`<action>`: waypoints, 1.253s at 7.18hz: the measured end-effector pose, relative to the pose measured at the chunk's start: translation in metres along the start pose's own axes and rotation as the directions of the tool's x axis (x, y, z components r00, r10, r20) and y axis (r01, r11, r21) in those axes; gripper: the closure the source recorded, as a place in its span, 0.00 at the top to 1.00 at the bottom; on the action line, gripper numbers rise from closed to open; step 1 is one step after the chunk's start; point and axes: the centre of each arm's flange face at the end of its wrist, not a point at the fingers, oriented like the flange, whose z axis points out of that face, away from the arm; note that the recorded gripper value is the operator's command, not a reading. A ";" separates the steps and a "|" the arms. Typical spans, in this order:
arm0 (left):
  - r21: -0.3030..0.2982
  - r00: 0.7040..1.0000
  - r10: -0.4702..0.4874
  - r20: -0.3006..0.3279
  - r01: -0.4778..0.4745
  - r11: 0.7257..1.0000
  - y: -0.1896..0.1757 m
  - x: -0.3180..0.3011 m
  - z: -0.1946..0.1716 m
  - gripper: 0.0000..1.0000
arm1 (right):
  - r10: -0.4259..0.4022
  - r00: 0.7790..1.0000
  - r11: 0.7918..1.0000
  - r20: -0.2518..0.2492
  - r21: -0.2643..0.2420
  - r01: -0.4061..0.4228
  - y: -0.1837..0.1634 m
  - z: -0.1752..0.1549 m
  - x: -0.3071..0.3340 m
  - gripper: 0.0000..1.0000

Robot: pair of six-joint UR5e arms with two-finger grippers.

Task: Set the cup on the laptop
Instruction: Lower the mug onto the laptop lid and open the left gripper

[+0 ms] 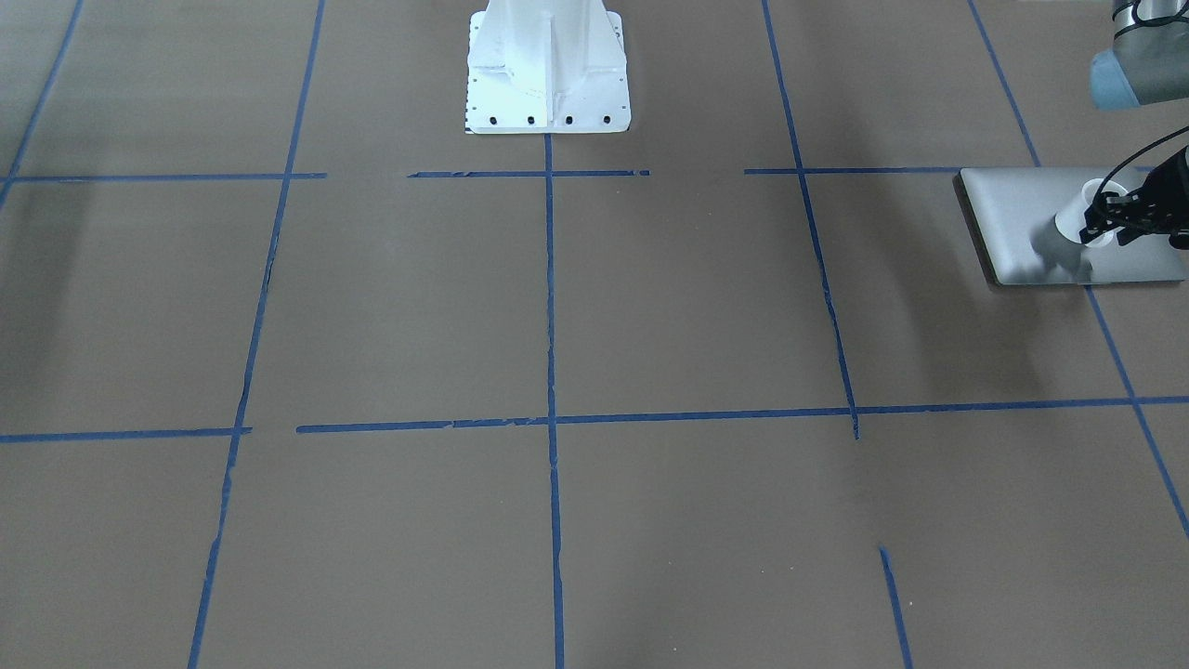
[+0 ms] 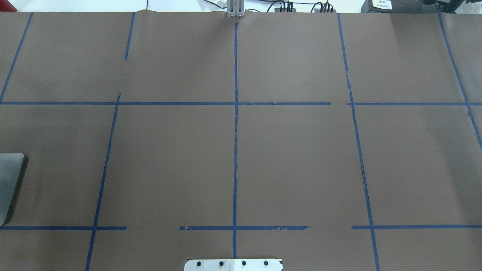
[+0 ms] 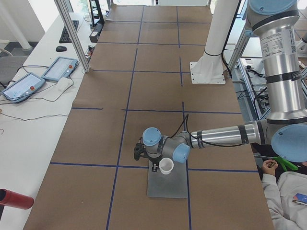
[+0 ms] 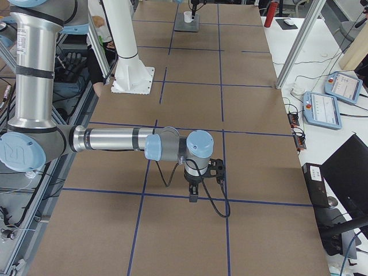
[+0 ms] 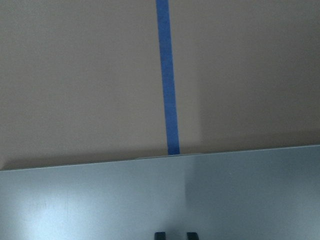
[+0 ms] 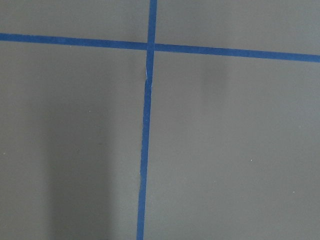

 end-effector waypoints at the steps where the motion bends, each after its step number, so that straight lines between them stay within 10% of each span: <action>1: 0.002 1.000 0.004 -0.001 -0.004 1.000 -0.001 0.001 -0.001 0.99 | 0.000 1.000 1.000 0.000 0.000 0.000 0.000 0.000 0.000 1.00; 7: 0.224 1.000 0.024 -0.004 -0.023 0.974 0.001 -0.057 -0.124 0.99 | 0.000 1.000 1.000 0.000 0.000 0.000 0.000 0.000 0.000 1.00; 9: 0.176 1.000 0.024 0.015 -0.026 0.984 0.011 -0.075 -0.142 1.00 | 0.000 1.000 1.000 0.000 0.000 0.000 0.000 0.000 0.000 1.00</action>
